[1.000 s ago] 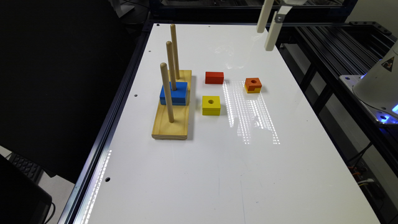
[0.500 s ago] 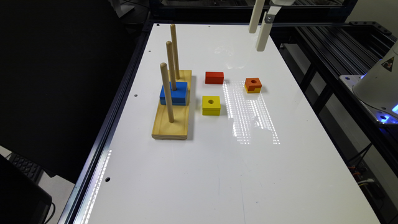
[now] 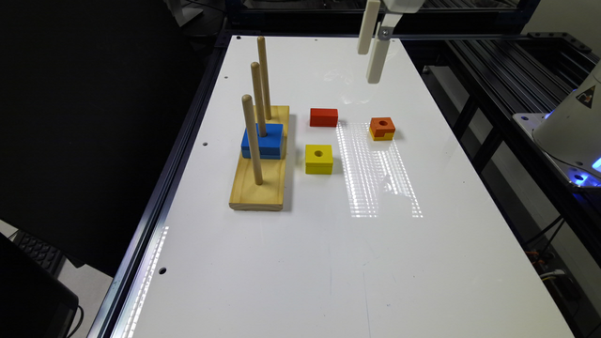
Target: Pick up yellow block.
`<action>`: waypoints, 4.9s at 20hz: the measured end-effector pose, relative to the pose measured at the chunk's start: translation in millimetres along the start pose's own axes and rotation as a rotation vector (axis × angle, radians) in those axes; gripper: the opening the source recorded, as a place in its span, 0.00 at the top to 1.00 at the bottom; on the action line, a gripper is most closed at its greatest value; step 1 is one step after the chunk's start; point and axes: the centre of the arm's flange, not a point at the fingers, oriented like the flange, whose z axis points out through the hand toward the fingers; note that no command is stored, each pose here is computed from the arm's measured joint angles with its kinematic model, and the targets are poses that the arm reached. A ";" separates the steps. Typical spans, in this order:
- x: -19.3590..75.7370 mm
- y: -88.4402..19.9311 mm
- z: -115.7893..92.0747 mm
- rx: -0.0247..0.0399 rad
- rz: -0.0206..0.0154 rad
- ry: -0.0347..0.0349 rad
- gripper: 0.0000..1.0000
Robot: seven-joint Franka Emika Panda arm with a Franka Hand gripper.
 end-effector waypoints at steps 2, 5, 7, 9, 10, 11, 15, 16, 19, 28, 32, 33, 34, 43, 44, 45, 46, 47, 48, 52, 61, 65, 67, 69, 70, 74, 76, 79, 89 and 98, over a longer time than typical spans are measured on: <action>0.3 -7.7 0.7 0.0008 -0.0004 -0.0004 0.00; -0.4 -20.1 1.2 0.0034 -0.0015 0.0000 0.00; -0.2 -26.7 1.6 0.0050 -0.0023 0.0001 0.00; 1.8 -33.7 1.0 0.0092 -0.0028 0.0016 0.00; 2.8 -36.3 1.1 0.0104 -0.0026 0.0016 0.00; 4.2 -39.1 1.9 0.0111 -0.0025 0.0006 0.00; 8.0 -43.6 4.5 0.0110 -0.0017 -0.0029 0.00; 8.4 -44.0 5.0 0.0107 -0.0016 -0.0036 0.00; 8.4 -44.2 5.3 0.0105 -0.0015 -0.0040 0.00; 5.8 -47.0 5.6 0.0103 -0.0037 -0.0045 0.00; 3.4 -50.2 10.7 0.0054 -0.0048 -0.0112 0.00; 3.3 -50.9 13.9 0.0049 -0.0049 -0.0129 0.00; 3.4 -51.8 19.3 0.0043 -0.0049 -0.0158 0.00; 6.5 -56.2 55.0 0.0074 -0.0029 -0.0289 0.00; 6.6 -56.5 58.8 0.0074 -0.0026 -0.0305 0.00; 6.7 -56.7 62.2 0.0075 -0.0024 -0.0319 0.00; 6.8 -56.9 65.7 0.0080 -0.0022 -0.0329 0.00; 7.0 -57.2 68.5 0.0090 -0.0019 -0.0333 0.00; 7.0 -57.2 68.9 0.0091 -0.0019 -0.0334 0.00; 7.5 -57.8 72.5 0.0081 -0.0016 -0.0360 0.00; 7.2 -58.7 113.9 0.0134 0.0019 -0.0484 0.00; 7.7 -59.2 113.9 0.0149 0.0021 -0.0473 0.00; 7.2 -58.8 116.6 0.0119 0.0023 -0.0509 0.00; 6.8 -58.4 120.5 0.0100 0.0027 -0.0540 0.00; 6.7 -58.4 122.3 0.0100 0.0029 -0.0547 0.00; 6.7 -58.2 125.2 0.0111 0.0035 -0.0549 0.00; 6.7 -58.2 125.4 0.0109 0.0036 -0.0551 0.00; 6.5 -57.9 127.6 0.0096 0.0039 -0.0570 0.00; 18.7 -67.9 136.1 0.0249 0.0098 -0.0492 0.00; 20.8 -70.0 139.1 0.0248 0.0107 -0.0513 0.00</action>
